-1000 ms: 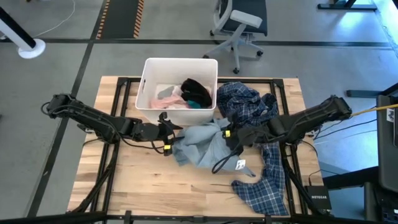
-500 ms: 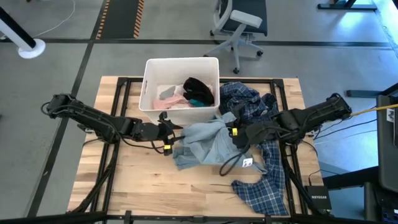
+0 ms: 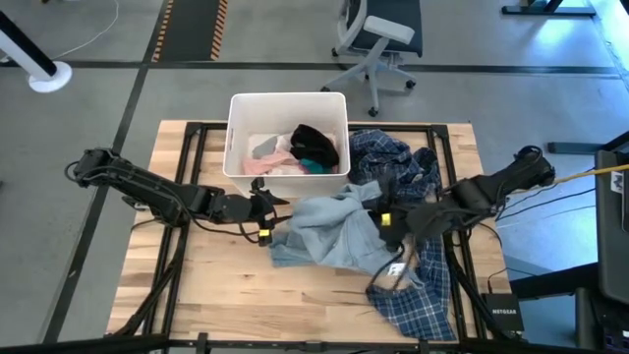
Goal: Sort clothes
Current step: Put the blue jeans into the white bin
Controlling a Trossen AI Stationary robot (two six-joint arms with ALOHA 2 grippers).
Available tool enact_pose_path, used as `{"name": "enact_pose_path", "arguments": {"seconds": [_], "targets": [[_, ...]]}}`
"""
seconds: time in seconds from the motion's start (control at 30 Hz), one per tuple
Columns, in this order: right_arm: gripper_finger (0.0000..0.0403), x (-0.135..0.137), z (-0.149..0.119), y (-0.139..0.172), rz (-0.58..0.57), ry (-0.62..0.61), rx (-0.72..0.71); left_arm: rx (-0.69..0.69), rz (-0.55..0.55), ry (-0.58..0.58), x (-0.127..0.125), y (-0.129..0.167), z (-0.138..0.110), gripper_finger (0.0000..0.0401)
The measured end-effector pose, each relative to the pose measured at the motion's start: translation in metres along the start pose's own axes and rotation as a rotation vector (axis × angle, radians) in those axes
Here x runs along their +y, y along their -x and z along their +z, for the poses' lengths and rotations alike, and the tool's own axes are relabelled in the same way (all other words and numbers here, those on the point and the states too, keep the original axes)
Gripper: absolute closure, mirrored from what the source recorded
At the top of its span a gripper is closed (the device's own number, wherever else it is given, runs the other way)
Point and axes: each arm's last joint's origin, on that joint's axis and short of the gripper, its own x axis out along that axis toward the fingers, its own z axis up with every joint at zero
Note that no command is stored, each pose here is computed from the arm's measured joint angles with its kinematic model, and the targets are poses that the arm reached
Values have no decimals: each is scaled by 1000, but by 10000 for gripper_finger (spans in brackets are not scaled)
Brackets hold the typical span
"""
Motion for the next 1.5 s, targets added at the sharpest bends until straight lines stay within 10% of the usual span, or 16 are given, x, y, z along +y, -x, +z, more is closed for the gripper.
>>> {"name": "enact_pose_path", "arguments": {"seconds": [0.8,1.5], "targets": [[377,-138,27,80,-509,91,-130,0,3,0,0,0,0,219],[377,-229,-5,-61,-583,149,-17,6,7,-12,0,0,-1,219]]}}
